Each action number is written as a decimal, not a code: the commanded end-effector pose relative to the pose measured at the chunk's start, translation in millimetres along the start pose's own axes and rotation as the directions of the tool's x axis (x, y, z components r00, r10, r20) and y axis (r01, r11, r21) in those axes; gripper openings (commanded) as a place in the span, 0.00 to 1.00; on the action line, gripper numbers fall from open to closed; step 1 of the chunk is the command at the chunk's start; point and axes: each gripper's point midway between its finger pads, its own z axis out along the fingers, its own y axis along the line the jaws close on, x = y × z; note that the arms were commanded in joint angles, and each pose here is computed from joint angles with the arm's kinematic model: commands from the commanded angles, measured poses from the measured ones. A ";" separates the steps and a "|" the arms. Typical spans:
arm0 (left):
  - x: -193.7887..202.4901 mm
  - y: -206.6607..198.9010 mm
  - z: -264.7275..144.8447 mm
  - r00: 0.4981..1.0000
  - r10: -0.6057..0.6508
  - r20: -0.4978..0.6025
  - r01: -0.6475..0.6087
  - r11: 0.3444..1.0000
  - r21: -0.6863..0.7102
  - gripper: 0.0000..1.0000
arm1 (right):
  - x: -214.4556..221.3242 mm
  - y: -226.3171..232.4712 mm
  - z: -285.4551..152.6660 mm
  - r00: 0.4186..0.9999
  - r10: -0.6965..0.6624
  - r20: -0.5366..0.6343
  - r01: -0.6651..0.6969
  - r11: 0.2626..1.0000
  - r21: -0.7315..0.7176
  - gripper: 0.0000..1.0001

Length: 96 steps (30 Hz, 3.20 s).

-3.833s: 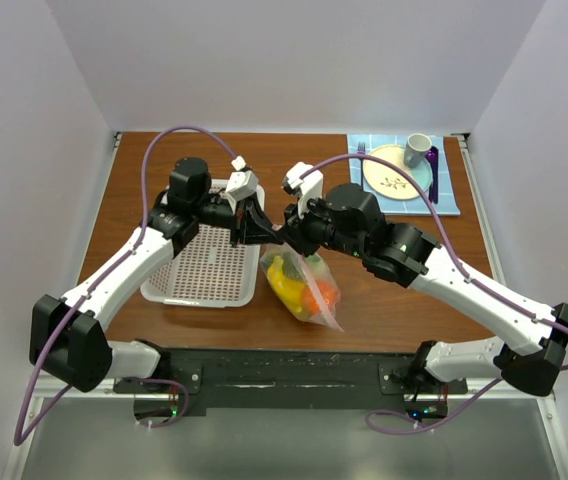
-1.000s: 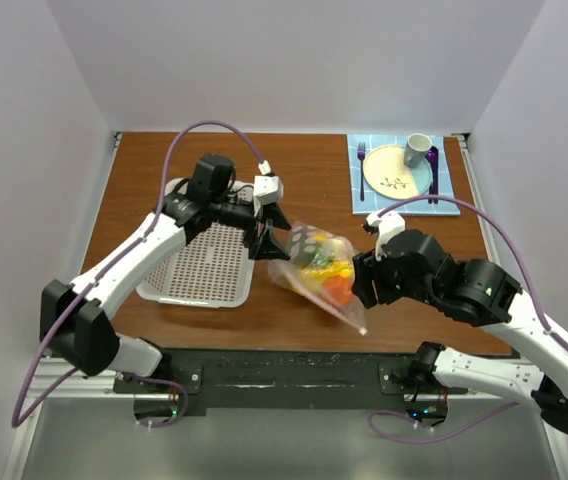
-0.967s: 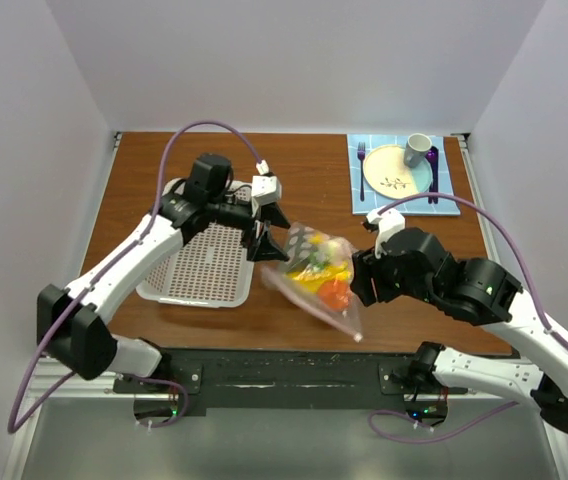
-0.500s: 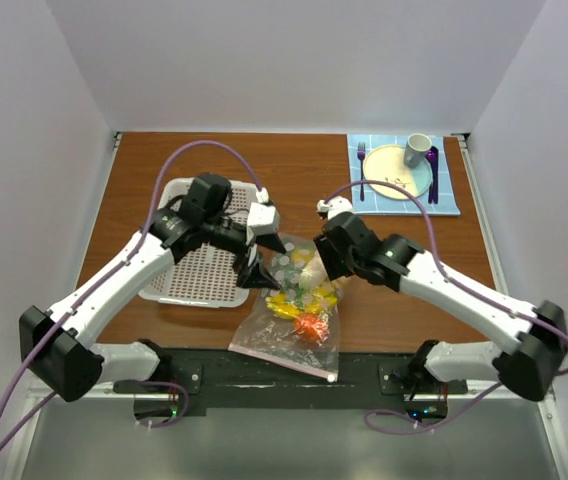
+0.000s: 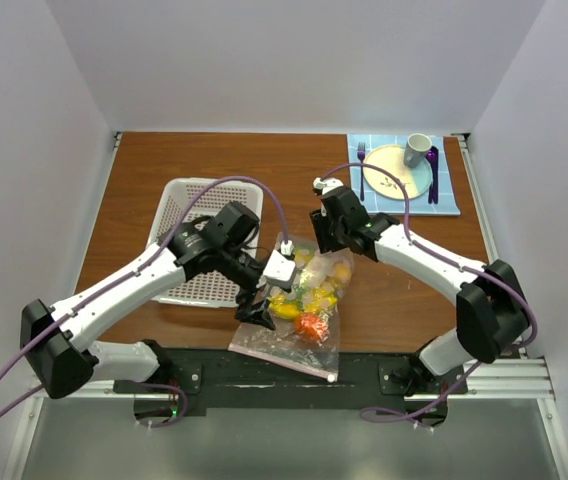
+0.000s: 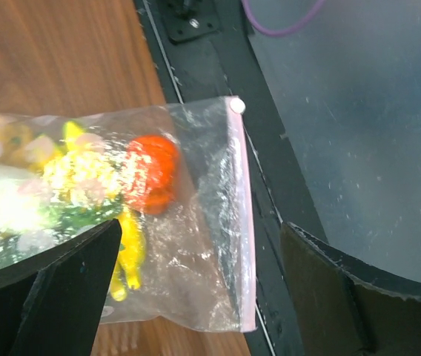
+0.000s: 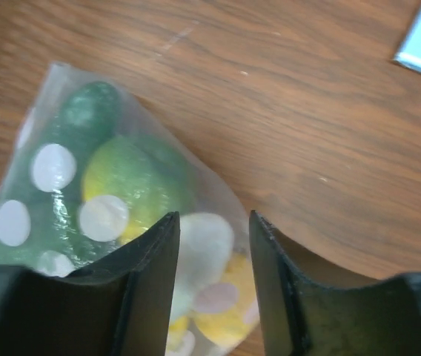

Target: Open the zip-top bag and remove the fake food

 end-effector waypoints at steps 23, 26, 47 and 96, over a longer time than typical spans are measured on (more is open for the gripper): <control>46.4 -47.1 39.4 0.954 0.054 -0.295 -0.013 0.990 0.139 0.19 | 82.6 -113.2 -79.5 0.918 0.385 0.092 -0.381 0.799 0.465 0.00; 57.7 -47.0 41.3 0.941 0.042 -0.337 0.003 0.991 0.131 0.12 | 104.2 -107.1 -93.5 0.910 0.407 0.074 -0.397 0.809 0.433 0.00; 82.2 -58.7 35.2 0.923 -0.004 -0.385 0.052 0.992 0.112 0.00 | -10.6 15.7 10.4 0.990 0.132 -0.047 -0.134 0.989 -0.058 0.92; 113.5 77.0 6.3 0.952 -0.133 -0.274 0.002 0.903 -0.429 0.61 | 147.9 -99.9 -65.2 0.855 0.518 0.019 -0.440 0.706 0.554 0.62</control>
